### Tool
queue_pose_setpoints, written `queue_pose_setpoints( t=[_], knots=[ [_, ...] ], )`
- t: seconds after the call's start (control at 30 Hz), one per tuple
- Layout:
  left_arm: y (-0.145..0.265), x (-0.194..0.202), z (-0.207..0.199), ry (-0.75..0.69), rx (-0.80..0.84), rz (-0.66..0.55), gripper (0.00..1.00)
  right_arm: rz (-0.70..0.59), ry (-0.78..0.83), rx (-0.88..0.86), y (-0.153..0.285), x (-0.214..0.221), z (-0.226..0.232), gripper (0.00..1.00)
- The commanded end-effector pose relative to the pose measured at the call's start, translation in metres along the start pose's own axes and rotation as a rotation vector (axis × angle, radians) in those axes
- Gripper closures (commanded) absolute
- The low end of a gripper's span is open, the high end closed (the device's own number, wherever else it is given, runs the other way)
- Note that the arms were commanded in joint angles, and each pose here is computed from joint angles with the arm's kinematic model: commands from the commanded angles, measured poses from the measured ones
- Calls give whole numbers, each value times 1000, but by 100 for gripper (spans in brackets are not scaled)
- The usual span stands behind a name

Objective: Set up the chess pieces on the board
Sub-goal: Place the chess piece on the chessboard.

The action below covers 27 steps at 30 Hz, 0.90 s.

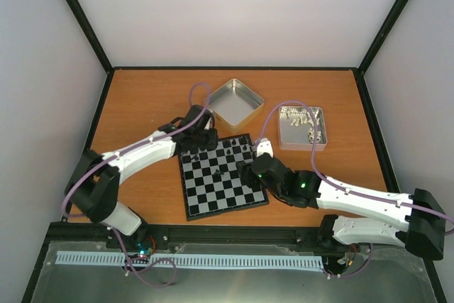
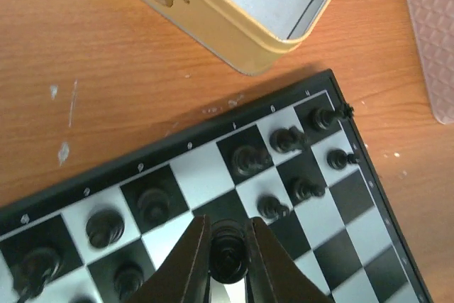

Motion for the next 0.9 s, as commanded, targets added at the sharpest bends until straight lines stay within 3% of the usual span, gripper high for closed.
queue_pose_setpoints(
  t=[0.0,0.27,0.87],
  knots=[
    [-14,-21,-9,-84,-166,-64,93,-26,-48,62,3,1,-13,26],
    [-38,-21,-8,-98,-249,-56,93,-6,-67,52,-4,5,-15,26],
    [-66,-11,-5,-110,-225,-34,92,38,-89,57,-19,12,-15,26]
  ],
)
Point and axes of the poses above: each gripper's point midway between its finger pads, its own y axis back along the fingers, its own z axis along the line the jaws close on, x = y × z, the point moved 5 cm from there along y, back along the fingers, and after that the axes turned 3 degrees about y, right-handed, at the moved point
